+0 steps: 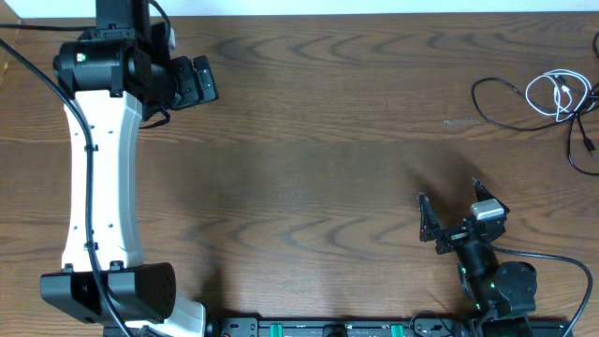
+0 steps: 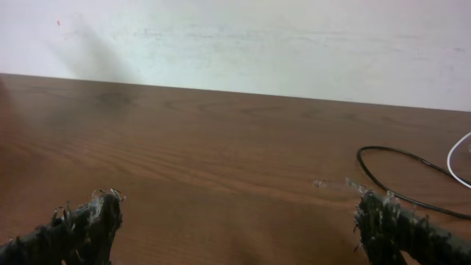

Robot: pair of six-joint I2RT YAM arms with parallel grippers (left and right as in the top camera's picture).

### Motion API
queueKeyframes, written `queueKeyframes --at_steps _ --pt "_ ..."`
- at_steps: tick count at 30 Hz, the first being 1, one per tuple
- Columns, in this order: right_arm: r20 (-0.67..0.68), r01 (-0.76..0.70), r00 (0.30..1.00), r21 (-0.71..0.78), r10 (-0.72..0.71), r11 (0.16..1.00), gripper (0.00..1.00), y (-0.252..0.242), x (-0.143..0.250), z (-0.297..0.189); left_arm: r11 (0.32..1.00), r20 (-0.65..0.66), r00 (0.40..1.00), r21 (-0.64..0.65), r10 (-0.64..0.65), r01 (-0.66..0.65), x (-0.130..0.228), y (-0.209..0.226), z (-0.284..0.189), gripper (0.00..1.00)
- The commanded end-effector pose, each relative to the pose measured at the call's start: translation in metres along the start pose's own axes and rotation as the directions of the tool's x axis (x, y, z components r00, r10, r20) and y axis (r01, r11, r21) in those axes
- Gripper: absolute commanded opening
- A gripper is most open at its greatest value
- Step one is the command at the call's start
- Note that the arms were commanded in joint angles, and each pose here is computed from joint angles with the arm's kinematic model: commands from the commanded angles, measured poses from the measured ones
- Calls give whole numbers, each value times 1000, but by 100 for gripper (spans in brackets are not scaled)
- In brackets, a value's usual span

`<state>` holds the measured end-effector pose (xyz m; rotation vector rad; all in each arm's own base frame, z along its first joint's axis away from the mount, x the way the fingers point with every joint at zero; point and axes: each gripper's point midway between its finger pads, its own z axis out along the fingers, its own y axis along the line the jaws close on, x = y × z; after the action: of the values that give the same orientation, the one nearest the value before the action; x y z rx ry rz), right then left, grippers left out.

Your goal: Untangle cables

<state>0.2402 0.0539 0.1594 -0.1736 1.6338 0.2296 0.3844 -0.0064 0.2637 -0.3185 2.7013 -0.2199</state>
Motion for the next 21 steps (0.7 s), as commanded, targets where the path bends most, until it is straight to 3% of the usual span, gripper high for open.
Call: queueKeyframes --at_steps 1,7,12,18,21 --pt "0 9 1000 4 -9 1000 99 0 1 0 1000 6 1000 -10 4 -4 -2 2 -1 98" --pt "0 9 1000 4 -9 1000 99 0 1 0 1000 17 1000 -6 7 -7 -2 1 -6 98" --pt "0 9 1000 4 -9 1000 99 0 1 0 1000 91 996 10 15 -16 1 -2 -36 98" --pt "0 8 1000 4 -8 1000 99 0 1 0 1000 143 990 8 21 -22 36 3 -69 98" --pt "0 8 1000 4 -8 1000 99 0 1 0 999 172 985 -27 23 -18 71 17 -84 98"
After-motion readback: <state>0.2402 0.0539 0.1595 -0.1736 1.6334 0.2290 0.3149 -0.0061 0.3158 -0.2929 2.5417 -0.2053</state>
